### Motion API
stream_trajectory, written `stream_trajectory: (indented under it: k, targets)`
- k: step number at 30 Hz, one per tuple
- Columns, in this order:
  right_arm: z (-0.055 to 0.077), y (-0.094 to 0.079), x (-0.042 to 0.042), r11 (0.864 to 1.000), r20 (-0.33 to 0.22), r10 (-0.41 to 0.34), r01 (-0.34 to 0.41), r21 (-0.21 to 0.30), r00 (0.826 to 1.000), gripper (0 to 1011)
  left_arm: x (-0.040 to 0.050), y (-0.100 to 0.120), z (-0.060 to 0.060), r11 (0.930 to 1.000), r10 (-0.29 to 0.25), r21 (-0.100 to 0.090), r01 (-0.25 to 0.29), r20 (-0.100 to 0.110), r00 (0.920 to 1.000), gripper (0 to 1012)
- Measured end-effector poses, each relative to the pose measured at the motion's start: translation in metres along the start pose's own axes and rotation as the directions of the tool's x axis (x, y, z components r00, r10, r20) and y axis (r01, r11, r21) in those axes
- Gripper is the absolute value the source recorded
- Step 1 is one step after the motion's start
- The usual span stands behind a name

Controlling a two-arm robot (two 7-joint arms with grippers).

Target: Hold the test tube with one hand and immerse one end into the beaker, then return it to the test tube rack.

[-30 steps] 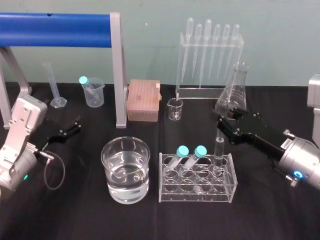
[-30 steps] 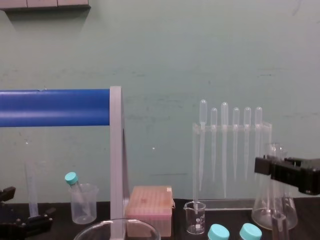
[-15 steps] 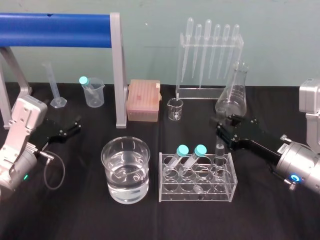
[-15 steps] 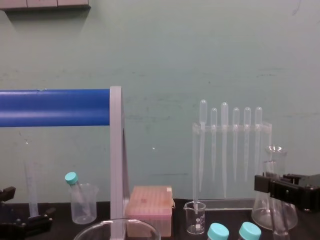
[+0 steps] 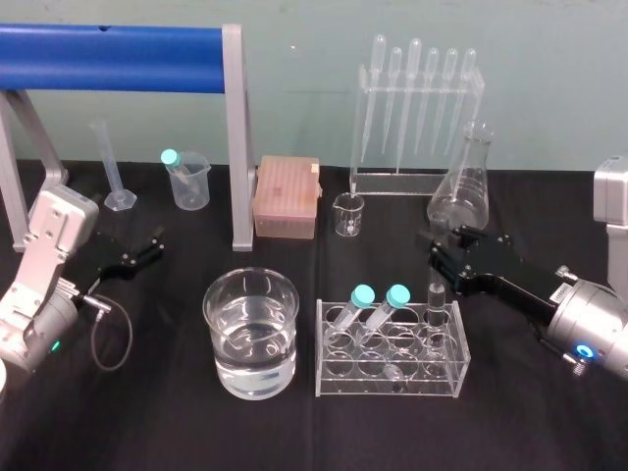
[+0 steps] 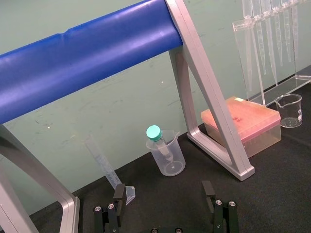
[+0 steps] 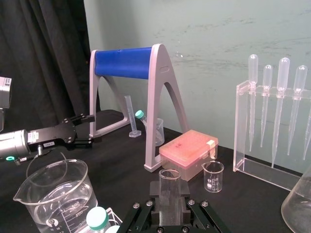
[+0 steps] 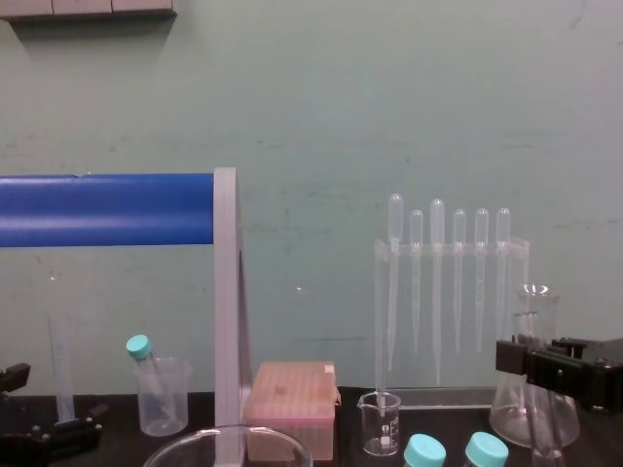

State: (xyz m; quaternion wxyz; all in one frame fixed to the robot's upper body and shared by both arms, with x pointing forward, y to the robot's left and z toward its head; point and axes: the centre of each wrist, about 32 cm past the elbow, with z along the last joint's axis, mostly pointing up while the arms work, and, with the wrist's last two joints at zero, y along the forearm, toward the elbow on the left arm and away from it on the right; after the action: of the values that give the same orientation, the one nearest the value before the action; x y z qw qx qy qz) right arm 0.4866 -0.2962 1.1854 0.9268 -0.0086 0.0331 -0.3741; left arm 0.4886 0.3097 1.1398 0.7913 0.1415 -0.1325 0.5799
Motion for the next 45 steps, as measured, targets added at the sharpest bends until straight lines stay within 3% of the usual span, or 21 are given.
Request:
stream_trajectory:
  k: [5,8,11,20,31,43,45]
  targets:
    - [0.0001,-0.0001,-0.0001,1.000,0.000,0.000,0.000,0.001,1.000,231,0.0000,0.0000,0.0000,1.0000,0.000,0.000,0.000,0.000,1.0000,1000]
    - [0.0002,-0.0001,-0.0001,1.000,0.000,-0.001,0.001,0.001,1.000,288,0.0000,0.0000,0.0000,1.0000,0.000,0.000,0.000,0.000,1.0000,1000]
    - [0.0002,-0.0002,-0.0001,1.000,-0.001,-0.002,0.002,0.002,1.000,426,0.0000,0.0000,0.0000,1.0000,0.000,0.000,0.000,0.000,1.0000,1000]
    - [0.0005,-0.0002,-0.0002,1.000,-0.001,-0.001,0.001,0.003,1.000,711,0.0000,0.0000,0.0000,1.0000,0.000,0.000,0.000,0.000,1.0000,1000]
    - [0.0005,-0.0002,-0.0002,1.000,-0.001,-0.001,0.001,0.004,1.000,998,0.0000,0.0000,0.0000,1.0000,0.000,0.000,0.000,0.000,1.0000,1000]
    - [0.0010,0.0000,-0.0004,1.000,0.001,-0.001,0.001,0.005,1.000,1000,0.0000,0.0000,0.0000,1.0000,0.000,0.000,0.000,0.000,1.0000,1000]
    - [0.0083,0.0023,-0.0016,0.999,0.022,0.006,-0.007,0.034,1.000,1000,0.0000,0.0000,0.0000,1.0000,0.000,0.000,0.000,0.000,1.0000,1000]
